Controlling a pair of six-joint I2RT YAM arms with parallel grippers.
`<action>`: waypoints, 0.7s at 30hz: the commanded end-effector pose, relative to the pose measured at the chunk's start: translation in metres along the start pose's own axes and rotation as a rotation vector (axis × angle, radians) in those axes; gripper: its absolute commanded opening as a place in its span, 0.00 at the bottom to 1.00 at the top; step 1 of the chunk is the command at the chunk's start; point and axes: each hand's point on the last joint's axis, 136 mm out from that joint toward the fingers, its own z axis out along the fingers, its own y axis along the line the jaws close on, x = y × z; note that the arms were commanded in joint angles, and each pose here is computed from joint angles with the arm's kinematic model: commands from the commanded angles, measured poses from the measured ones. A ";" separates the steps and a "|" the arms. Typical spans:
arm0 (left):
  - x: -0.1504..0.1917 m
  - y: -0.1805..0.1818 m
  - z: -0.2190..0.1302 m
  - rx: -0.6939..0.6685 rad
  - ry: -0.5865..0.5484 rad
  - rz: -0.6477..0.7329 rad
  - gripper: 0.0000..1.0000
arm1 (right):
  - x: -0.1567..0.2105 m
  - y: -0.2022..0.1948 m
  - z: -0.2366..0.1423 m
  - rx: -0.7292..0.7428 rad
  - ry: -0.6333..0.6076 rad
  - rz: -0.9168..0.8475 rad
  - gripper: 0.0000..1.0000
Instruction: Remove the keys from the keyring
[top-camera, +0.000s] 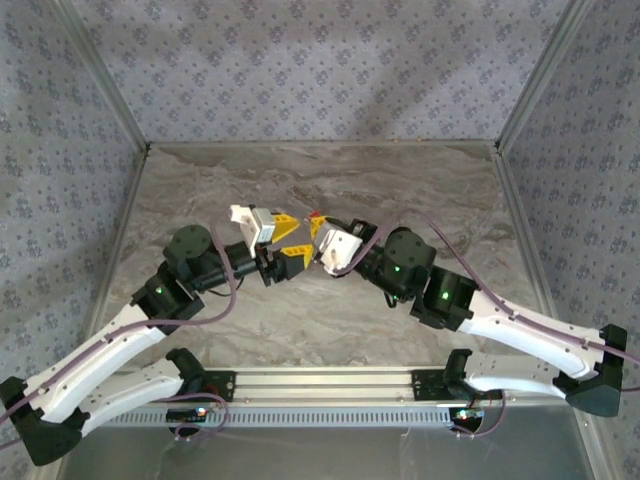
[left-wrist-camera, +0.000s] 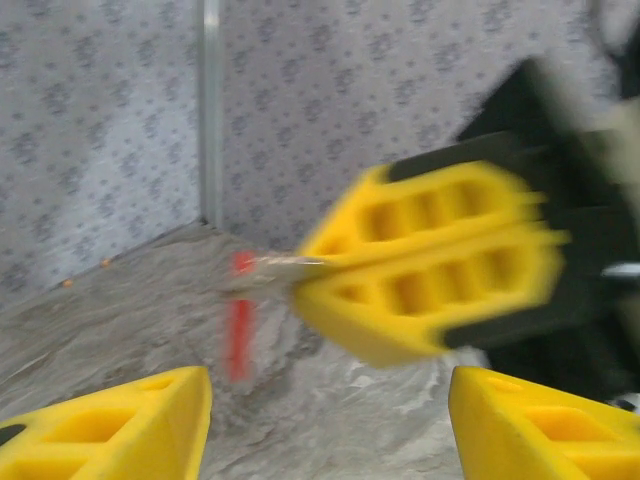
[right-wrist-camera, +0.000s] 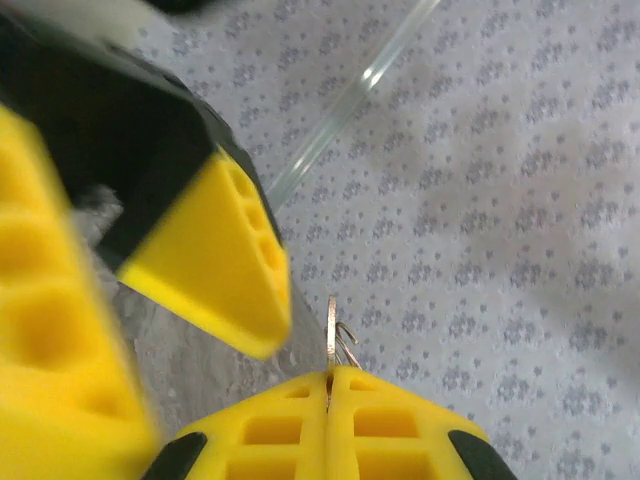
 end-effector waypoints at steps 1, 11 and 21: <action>-0.017 -0.021 -0.010 0.080 -0.056 0.051 0.65 | 0.004 -0.017 -0.006 0.057 -0.036 0.085 0.00; -0.027 0.009 -0.028 -0.101 -0.084 0.009 0.69 | 0.007 -0.035 -0.031 -0.045 -0.156 0.260 0.00; -0.069 0.063 -0.019 -0.086 -0.147 -0.301 0.74 | -0.008 -0.052 -0.032 -0.273 -0.304 0.510 0.00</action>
